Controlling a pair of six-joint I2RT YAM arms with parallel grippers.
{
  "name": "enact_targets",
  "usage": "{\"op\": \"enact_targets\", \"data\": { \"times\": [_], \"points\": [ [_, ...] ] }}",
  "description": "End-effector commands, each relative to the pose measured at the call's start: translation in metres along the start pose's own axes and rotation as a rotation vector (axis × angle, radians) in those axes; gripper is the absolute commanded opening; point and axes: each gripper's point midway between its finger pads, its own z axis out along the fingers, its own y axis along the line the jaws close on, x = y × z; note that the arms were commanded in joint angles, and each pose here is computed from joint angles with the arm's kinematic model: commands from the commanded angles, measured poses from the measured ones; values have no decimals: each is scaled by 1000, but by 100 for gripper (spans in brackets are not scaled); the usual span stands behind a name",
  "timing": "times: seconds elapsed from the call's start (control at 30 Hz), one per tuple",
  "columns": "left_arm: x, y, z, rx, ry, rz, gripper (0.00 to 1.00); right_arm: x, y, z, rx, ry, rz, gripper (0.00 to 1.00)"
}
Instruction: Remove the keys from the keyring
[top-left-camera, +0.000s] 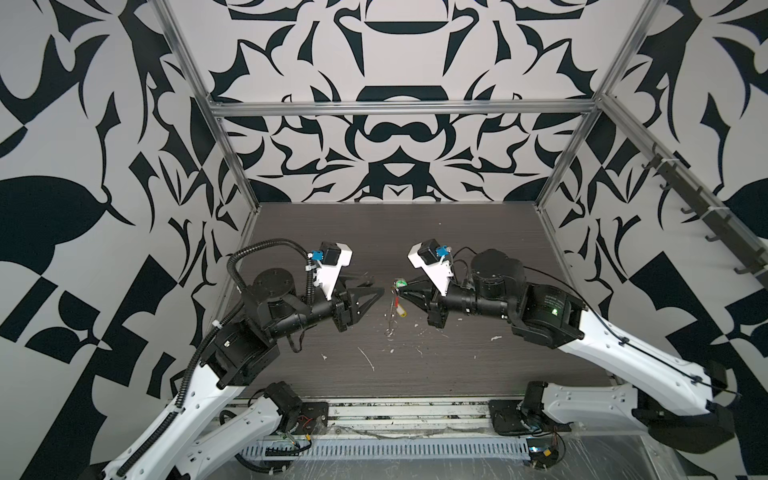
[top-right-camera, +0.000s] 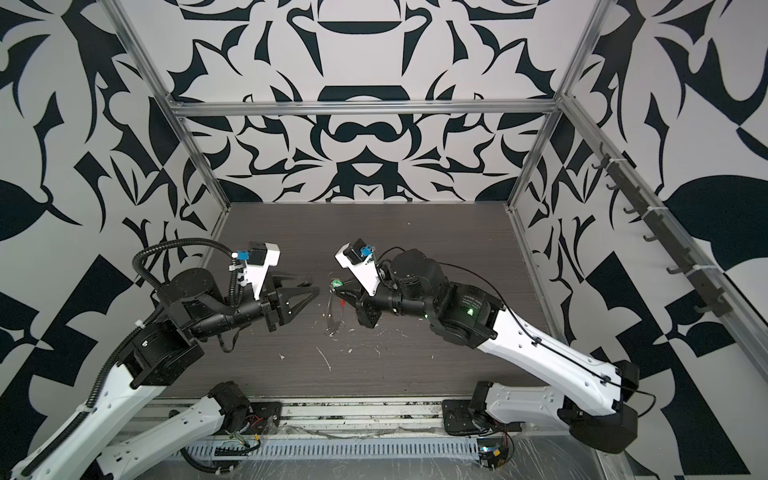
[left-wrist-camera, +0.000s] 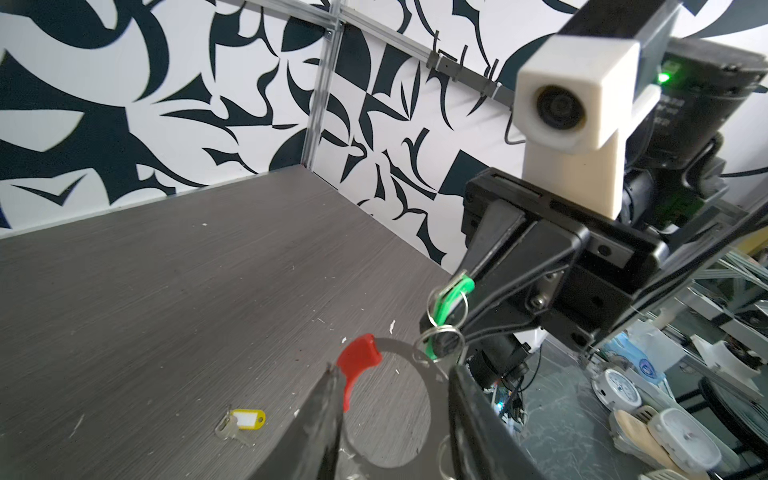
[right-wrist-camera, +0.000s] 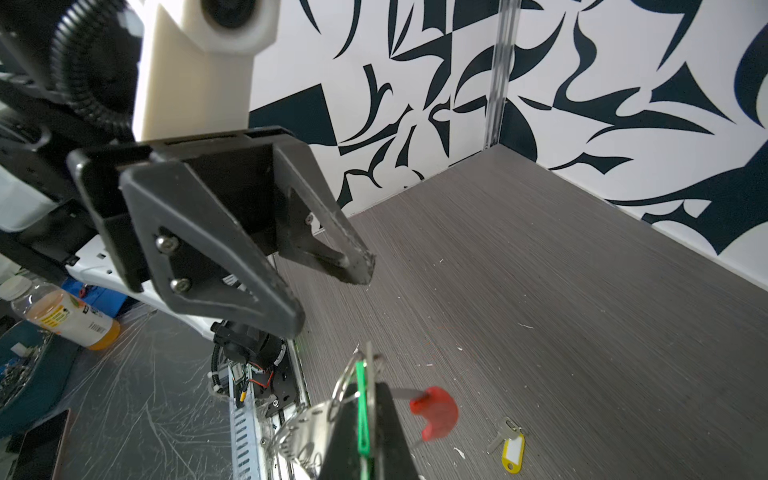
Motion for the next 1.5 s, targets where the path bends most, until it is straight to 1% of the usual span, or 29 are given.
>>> {"op": "enact_targets", "data": {
  "times": [0.0,0.2,0.27,0.4,0.67,0.87,1.03,1.2,1.37,1.47],
  "points": [
    [-6,7,-4,-55,-22,23,46,-22,-9,0,69,-96,86,0],
    [-6,16,0,-86,-59,39,51,-18,-31,7,188,-122,264,0],
    [-6,18,2,-89,-70,43,51,-17,-37,9,221,-130,303,0],
    [-1,23,7,-109,-72,55,53,-16,-43,13,254,-139,343,0],
    [12,34,21,-185,-47,133,56,-15,-45,21,258,-145,357,0],
    [30,38,39,-194,20,124,56,-16,-44,20,253,-146,357,0],
    [34,38,44,-237,41,172,56,-18,-40,18,235,-144,352,0],
    [39,40,48,-255,65,187,55,-19,-36,14,212,-144,350,0],
    [33,41,42,-276,54,206,44,-15,-33,9,202,-125,346,0],
    [27,39,39,-277,41,215,42,-13,-31,9,193,-120,348,0]
  ]
}}
